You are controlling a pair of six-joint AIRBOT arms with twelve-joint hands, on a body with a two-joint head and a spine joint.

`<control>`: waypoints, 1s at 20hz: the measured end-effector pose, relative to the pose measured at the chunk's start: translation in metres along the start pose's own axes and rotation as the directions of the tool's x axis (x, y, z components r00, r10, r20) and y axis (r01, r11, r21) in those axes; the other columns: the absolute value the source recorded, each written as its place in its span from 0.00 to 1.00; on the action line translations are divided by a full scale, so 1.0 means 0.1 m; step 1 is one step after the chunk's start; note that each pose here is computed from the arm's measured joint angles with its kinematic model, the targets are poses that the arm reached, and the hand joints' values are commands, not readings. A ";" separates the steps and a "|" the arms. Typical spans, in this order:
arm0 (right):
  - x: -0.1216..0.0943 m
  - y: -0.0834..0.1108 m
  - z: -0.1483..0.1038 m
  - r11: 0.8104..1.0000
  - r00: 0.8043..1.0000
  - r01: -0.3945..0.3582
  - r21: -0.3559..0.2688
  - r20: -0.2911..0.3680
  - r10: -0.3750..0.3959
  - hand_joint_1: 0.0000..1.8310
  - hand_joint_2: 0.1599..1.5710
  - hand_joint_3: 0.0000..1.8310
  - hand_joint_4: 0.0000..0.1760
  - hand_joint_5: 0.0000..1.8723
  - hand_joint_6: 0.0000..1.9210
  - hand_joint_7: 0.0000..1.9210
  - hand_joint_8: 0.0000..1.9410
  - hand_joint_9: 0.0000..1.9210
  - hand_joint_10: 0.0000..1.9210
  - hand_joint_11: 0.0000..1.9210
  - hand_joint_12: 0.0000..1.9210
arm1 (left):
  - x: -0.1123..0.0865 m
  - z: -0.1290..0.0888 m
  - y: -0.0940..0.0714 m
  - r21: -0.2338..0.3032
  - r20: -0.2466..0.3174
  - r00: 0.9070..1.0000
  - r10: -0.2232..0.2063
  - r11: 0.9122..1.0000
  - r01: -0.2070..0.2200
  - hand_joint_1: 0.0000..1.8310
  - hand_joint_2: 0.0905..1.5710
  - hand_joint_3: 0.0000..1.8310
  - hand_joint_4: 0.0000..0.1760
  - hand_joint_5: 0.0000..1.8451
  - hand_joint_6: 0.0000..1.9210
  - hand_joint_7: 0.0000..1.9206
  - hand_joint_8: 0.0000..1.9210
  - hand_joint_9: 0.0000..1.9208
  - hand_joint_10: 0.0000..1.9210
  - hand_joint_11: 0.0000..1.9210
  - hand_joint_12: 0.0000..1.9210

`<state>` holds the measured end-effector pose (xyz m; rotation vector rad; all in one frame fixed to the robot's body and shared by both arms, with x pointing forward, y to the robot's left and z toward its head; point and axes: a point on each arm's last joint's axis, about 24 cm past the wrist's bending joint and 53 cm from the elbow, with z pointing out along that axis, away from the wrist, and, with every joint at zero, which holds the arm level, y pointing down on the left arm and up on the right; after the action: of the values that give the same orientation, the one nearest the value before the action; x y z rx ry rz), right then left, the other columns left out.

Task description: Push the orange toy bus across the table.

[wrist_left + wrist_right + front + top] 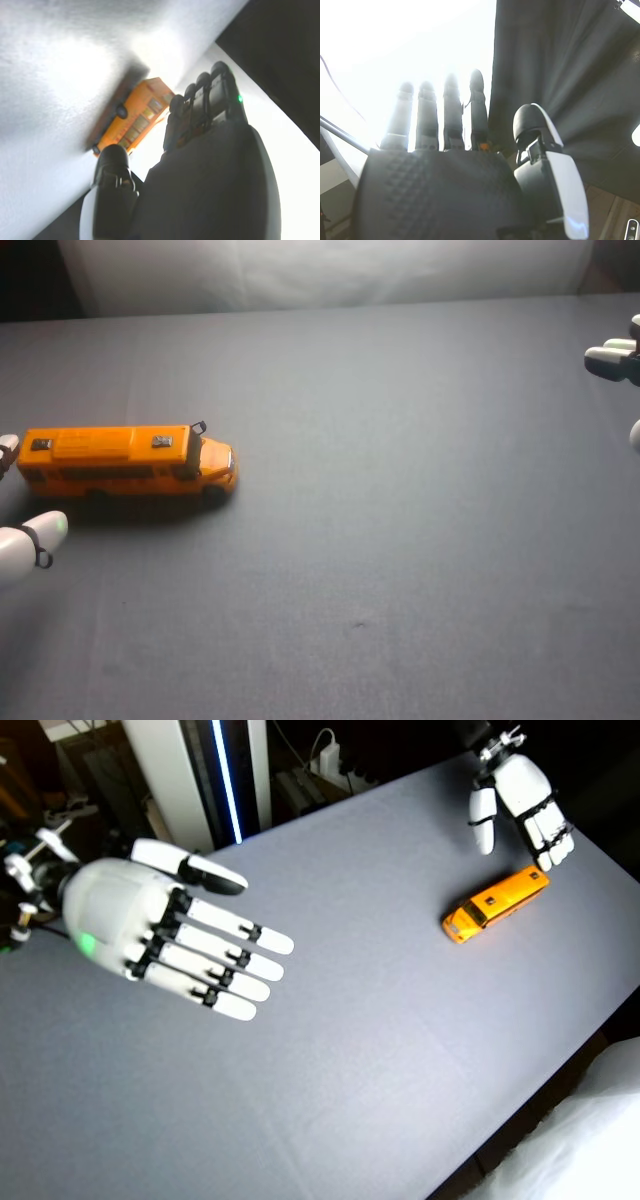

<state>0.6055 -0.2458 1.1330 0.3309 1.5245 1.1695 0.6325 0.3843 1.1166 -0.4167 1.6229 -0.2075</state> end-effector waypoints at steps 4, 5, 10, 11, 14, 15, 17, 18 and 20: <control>0.04 -0.02 -0.01 1.000 1.000 -0.011 0.004 -0.002 0.011 0.00 0.88 0.00 0.18 0.23 0.00 0.19 0.00 0.08 0.00 0.02 0.05 | 0.10 0.01 -0.04 0.003 -0.006 1.000 -0.023 1.000 0.023 0.00 0.86 0.01 0.00 0.04 0.00 0.03 0.00 0.03 0.00 0.03 0.01; 0.05 -0.02 -0.01 1.000 1.000 -0.013 0.004 -0.005 0.013 0.00 0.88 0.00 0.20 0.23 0.00 0.19 0.00 0.08 0.00 0.02 0.05 | 0.11 0.02 -0.07 0.013 -0.007 1.000 -0.026 1.000 0.026 0.00 0.85 0.00 0.00 0.04 0.00 0.03 0.01 0.02 0.00 0.03 0.01; 0.04 -0.02 -0.01 1.000 1.000 -0.015 0.004 -0.003 0.015 0.00 0.87 0.00 0.26 0.23 0.00 0.20 0.00 0.08 0.00 0.02 0.06 | 0.19 0.03 -0.23 0.058 -0.020 0.999 -0.033 0.998 0.034 0.00 0.84 0.00 0.00 0.05 0.00 0.04 0.01 0.03 0.01 0.04 0.02; 0.04 -0.02 -0.01 1.000 1.000 -0.015 0.004 -0.003 0.015 0.00 0.88 0.00 0.25 0.23 0.00 0.20 0.00 0.08 0.00 0.03 0.06 | 0.21 0.03 -0.24 0.060 -0.027 0.999 -0.034 0.998 0.036 0.00 0.84 0.00 0.00 0.05 0.00 0.04 0.01 0.03 0.01 0.04 0.02; 0.04 -0.02 -0.01 1.000 1.000 -0.016 0.004 -0.003 0.016 0.00 0.88 0.00 0.17 0.23 0.00 0.20 0.00 0.08 0.00 0.03 0.06 | 0.30 0.03 -0.31 0.073 -0.045 0.998 -0.046 0.996 0.049 0.00 0.86 0.01 0.00 0.05 0.00 0.05 0.01 0.04 0.01 0.04 0.02; 0.04 -0.02 -0.01 1.000 1.000 -0.016 0.004 -0.003 0.016 0.00 0.88 0.00 0.19 0.23 0.00 0.20 0.00 0.08 0.00 0.03 0.06 | 0.33 0.03 -0.34 0.079 -0.051 0.997 -0.052 0.995 0.056 0.00 0.86 0.01 0.00 0.06 0.00 0.05 0.01 0.05 0.01 0.05 0.02; 0.04 -0.02 -0.01 1.000 1.000 -0.016 0.004 -0.003 0.016 0.00 0.89 0.00 0.20 0.24 0.00 0.20 0.00 0.08 0.00 0.02 0.05 | 0.36 0.03 -0.41 0.096 -0.054 0.997 -0.058 0.993 0.063 0.00 0.86 0.00 0.00 0.06 0.01 0.06 0.01 0.05 0.01 0.05 0.02; 0.04 -0.03 -0.02 1.000 1.000 -0.014 0.008 -0.005 0.014 0.00 0.89 0.00 0.20 0.24 0.00 0.20 0.00 0.08 0.00 0.03 0.06 | 0.39 0.04 -0.47 0.109 -0.053 0.996 -0.067 0.991 0.072 0.00 0.85 0.00 0.00 0.06 0.01 0.06 0.01 0.04 0.01 0.04 0.02; 0.05 -0.04 -0.02 1.000 1.000 -0.015 0.009 -0.008 0.015 0.00 0.89 0.00 0.16 0.23 0.00 0.20 0.00 0.08 0.00 0.02 0.06 | 0.48 0.04 -0.59 0.134 -0.066 0.994 -0.084 0.987 0.093 0.00 0.87 0.01 0.00 0.07 0.01 0.06 0.01 0.04 0.00 0.04 0.02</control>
<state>0.6036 -0.2445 1.1269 0.3447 1.5370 1.1769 0.6421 0.3123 1.0945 -0.3805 1.6394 -0.3999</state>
